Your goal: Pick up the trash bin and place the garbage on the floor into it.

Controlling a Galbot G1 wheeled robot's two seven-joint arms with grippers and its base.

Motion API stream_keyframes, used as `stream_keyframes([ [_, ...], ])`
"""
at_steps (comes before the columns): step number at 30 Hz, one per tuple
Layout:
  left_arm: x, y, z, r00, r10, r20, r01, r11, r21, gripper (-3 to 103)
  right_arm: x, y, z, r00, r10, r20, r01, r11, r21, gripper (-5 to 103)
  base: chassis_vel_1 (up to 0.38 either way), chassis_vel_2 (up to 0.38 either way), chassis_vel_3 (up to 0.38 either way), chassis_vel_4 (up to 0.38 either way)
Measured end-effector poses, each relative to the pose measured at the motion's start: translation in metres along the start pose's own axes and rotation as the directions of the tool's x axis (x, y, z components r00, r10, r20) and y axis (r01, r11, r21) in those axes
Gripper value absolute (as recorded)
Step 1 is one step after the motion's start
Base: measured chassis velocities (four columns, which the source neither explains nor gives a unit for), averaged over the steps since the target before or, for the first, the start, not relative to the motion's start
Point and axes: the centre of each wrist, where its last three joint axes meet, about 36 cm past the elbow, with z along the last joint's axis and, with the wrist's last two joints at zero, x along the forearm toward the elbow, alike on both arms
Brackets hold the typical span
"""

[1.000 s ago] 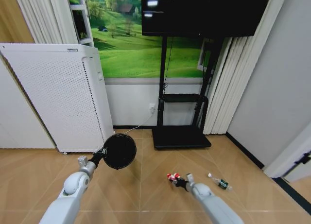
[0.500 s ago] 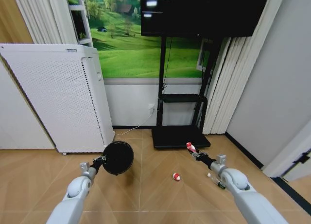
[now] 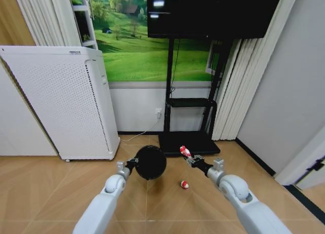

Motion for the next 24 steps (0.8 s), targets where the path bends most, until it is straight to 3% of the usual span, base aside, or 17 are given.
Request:
stream_keyframes([
  [8,-0.011,-0.021,0.001,1.000,0.024,-0.007,-0.023,1.000,0.016,4,-0.011,0.014,0.008,1.000,-0.002,-0.020,0.002,1.000,0.009,38,0.000,0.000,0.000,0.000],
  [11,-0.017,-0.034,0.004,0.999,0.045,-0.016,-0.044,0.999,0.023,4,-0.016,0.032,0.019,0.998,0.044,-0.050,-0.043,0.999,0.024,51,0.000,0.000,0.000,0.000],
  [15,-0.016,-0.033,0.005,0.998,0.054,-0.020,-0.054,0.998,0.012,4,-0.009,0.031,0.015,0.994,0.096,-0.050,-0.095,0.995,0.019,62,0.000,0.000,0.000,0.000],
  [16,-0.016,-0.033,0.005,0.998,0.054,-0.020,-0.054,0.998,0.012,4,-0.009,0.031,0.015,0.994,0.096,-0.050,-0.095,0.995,0.019,62,0.000,0.000,0.000,0.000],
  [24,-0.020,-0.042,0.007,0.998,0.061,-0.020,-0.060,0.998,0.022,4,0.004,0.031,0.002,0.996,0.086,-0.030,-0.086,0.996,0.029,94,0.000,0.000,0.000,0.000],
])
